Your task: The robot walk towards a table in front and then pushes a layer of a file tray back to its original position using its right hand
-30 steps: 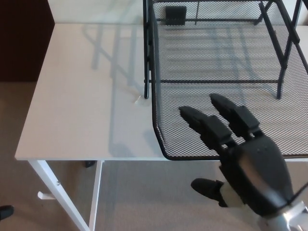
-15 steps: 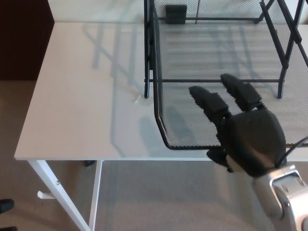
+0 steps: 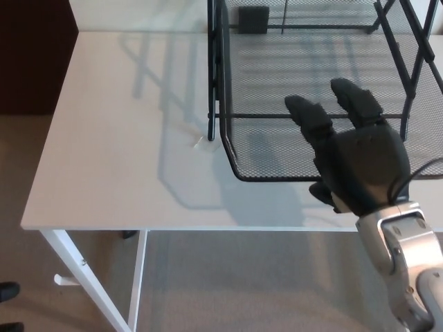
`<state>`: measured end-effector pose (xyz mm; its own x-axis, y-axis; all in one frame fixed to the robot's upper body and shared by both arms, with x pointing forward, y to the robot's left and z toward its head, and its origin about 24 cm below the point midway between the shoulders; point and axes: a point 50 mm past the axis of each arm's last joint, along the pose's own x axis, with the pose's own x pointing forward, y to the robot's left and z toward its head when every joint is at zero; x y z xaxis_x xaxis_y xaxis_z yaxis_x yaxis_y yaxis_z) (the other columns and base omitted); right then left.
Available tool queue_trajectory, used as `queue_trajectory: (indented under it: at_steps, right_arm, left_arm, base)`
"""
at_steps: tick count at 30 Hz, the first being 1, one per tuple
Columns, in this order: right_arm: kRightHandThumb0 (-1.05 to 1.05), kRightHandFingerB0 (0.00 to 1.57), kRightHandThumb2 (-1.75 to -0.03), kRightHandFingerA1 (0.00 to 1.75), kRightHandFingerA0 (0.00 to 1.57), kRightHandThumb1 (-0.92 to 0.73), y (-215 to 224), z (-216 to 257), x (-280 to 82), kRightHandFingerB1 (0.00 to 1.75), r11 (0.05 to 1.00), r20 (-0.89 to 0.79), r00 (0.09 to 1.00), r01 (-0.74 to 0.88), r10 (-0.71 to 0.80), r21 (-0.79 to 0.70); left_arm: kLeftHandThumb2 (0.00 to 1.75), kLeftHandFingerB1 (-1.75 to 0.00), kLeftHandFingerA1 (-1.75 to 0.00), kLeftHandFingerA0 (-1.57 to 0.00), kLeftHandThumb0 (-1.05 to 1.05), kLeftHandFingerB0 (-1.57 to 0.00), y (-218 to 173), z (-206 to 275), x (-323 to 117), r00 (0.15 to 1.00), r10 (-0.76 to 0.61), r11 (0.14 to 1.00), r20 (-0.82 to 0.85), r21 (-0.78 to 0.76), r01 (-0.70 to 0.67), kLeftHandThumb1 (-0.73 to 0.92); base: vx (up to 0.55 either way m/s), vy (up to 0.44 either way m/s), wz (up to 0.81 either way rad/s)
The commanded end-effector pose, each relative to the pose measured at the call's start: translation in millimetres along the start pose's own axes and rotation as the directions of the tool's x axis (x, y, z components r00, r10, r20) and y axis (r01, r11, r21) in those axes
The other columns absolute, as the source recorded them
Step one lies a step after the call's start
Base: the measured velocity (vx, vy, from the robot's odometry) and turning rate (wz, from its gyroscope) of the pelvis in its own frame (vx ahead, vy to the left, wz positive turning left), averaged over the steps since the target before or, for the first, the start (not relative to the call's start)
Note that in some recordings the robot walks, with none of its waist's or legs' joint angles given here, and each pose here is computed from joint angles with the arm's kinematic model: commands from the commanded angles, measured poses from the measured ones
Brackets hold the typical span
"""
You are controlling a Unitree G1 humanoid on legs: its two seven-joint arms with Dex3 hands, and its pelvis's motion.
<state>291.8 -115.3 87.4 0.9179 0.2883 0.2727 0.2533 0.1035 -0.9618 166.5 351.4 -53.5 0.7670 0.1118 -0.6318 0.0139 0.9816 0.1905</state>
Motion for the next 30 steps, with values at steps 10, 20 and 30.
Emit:
queue_trajectory:
  at_steps: [10, 20, 30]
  right_arm:
    - [-0.40, 0.11, -0.65, 0.19, 0.06, -0.31, 0.4, -9.9, 31.3, 0.33, 1.000, -0.062, 0.998, 0.005, -0.006, -0.016]
    - [-0.40, 0.14, -0.54, 0.24, 0.02, -0.44, 3.7, -12.5, 36.8, 0.26, 1.000, -0.084, 0.996, -0.005, 0.003, -0.027]
    - [-0.42, 0.10, -0.54, 0.22, 0.00, -0.45, -0.5, -17.5, 34.9, 0.25, 0.999, -0.081, 0.997, 0.018, -0.021, -0.035]
  left_arm:
    - [0.58, -0.39, -0.48, -0.61, -0.09, -0.47, 3.4, 4.7, 0.6, 1.000, 0.005, 0.999, -0.007, 0.031, -0.005, 0.62]
    - [0.58, -0.39, -0.48, -0.59, -0.10, -0.46, 1.5, 0.5, -1.8, 1.000, -0.011, 0.999, -0.012, 0.043, 0.012, 0.61]
    - [0.58, -0.39, -0.49, -0.59, -0.10, -0.47, 1.0, 1.3, -2.4, 1.000, -0.023, 0.997, -0.007, 0.070, 0.023, 0.62]
  base:
    - [0.00, 0.000, 0.00]
    - [0.00, 0.000, 0.00]
    - [0.00, 0.000, 0.00]
